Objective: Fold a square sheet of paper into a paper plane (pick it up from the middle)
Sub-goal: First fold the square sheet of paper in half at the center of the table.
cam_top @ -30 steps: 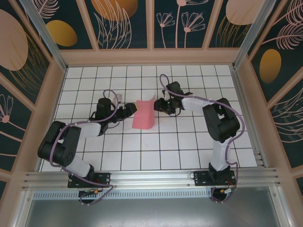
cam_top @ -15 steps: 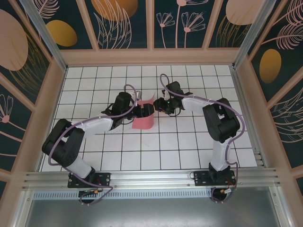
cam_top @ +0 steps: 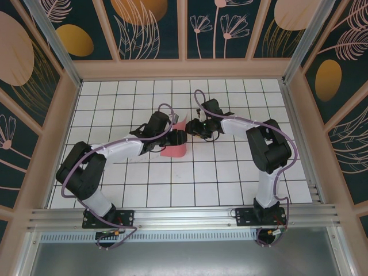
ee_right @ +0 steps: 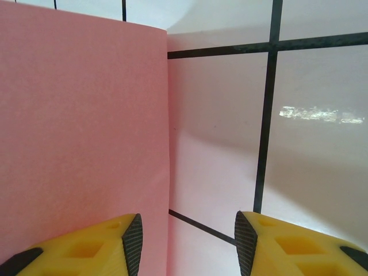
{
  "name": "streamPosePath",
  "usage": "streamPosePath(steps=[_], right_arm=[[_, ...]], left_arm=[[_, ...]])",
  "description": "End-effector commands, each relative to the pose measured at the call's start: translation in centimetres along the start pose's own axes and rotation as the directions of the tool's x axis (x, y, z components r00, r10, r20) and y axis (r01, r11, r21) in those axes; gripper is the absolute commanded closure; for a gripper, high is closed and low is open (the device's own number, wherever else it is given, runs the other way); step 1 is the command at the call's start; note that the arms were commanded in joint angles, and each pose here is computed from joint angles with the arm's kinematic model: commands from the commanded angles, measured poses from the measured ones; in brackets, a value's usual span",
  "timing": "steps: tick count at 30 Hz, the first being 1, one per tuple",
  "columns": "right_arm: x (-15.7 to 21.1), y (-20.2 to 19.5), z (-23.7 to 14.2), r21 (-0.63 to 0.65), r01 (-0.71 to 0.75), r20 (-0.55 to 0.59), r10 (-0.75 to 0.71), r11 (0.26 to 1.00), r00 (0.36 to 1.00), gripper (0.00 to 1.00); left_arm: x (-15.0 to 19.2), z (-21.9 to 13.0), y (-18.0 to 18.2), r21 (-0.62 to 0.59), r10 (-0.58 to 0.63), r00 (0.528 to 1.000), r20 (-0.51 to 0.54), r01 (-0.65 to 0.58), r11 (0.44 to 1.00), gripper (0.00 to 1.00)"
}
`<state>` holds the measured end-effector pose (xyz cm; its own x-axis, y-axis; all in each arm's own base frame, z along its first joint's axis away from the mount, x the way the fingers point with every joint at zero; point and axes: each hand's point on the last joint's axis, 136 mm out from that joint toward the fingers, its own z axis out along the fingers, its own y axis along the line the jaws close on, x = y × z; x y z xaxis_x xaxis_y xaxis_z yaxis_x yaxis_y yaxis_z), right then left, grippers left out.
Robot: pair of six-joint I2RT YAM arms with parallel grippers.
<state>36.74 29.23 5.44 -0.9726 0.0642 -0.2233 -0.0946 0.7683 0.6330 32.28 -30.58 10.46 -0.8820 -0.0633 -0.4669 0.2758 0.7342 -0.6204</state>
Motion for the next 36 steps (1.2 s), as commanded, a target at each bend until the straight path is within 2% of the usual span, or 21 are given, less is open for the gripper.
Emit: streamPosePath(steps=[1, 4, 9, 11, 15, 21, 25, 30, 36], right_arm=[[-0.4, 1.4, -1.2, -0.03, 0.01, 0.022, -0.01, 1.0, 1.0, 0.51], [-0.5, 1.5, -1.4, -0.03, 0.012, 0.028, -0.012, 0.999, 1.0, 0.51], [-0.8, 1.6, -2.1, -0.016, 0.027, 0.044, -0.026, 1.0, 0.999, 0.51], [-1.0, 1.5, -2.6, -0.01, 0.033, 0.057, -0.032, 0.999, 0.998, 0.51], [-1.5, 1.6, -4.5, -0.025, 0.055, 0.108, -0.052, 0.998, 0.993, 0.49], [-1.9, 1.3, -5.9, -0.051, 0.06, 0.147, -0.052, 0.997, 0.988, 0.47], [-1.7, 1.6, -5.3, -0.073, 0.059, 0.128, -0.049, 0.996, 0.991, 0.46], [-1.4, 2.4, -3.9, -0.08, 0.09, 0.091, -0.083, 0.993, 0.992, 0.42], [-0.9, 3.6, -0.9, -0.08, 0.134, 0.022, -0.133, 0.988, 0.991, 0.4]], left_arm=[[-0.4, -0.2, -0.1, -0.028, 0.01, 1.0, -0.001, -0.01, 1.0, 0.75], [-0.2, -0.2, 0.7, -0.064, 0.008, 1.0, -0.008, -0.009, 0.998, 0.89], [-0.5, -0.8, 0.8, -0.085, 0.014, 1.0, 0.01, -0.013, 0.996, 0.97], [-1.8, -1.3, -0.1, -0.068, 0.026, 0.999, 0.038, -0.023, 0.997, 1.0], [-2.5, -2.5, 0.3, -0.062, 0.013, 0.998, 0.062, -0.009, 0.998, 1.0], [-2.4, -4.2, 4.1, -0.124, -0.047, 0.995, 0.09, 0.058, 0.991, 1.0], [-1.7, -4.1, 6.0, -0.162, -0.079, 0.993, 0.082, 0.092, 0.982, 1.0], [-0.5, -4.1, 9.4, -0.28, -0.135, 0.986, 0.099, 0.158, 0.947, 1.0], [0.4, -3.8, 11.4, -0.333, -0.195, 0.973, 0.121, 0.225, 0.916, 1.0]])
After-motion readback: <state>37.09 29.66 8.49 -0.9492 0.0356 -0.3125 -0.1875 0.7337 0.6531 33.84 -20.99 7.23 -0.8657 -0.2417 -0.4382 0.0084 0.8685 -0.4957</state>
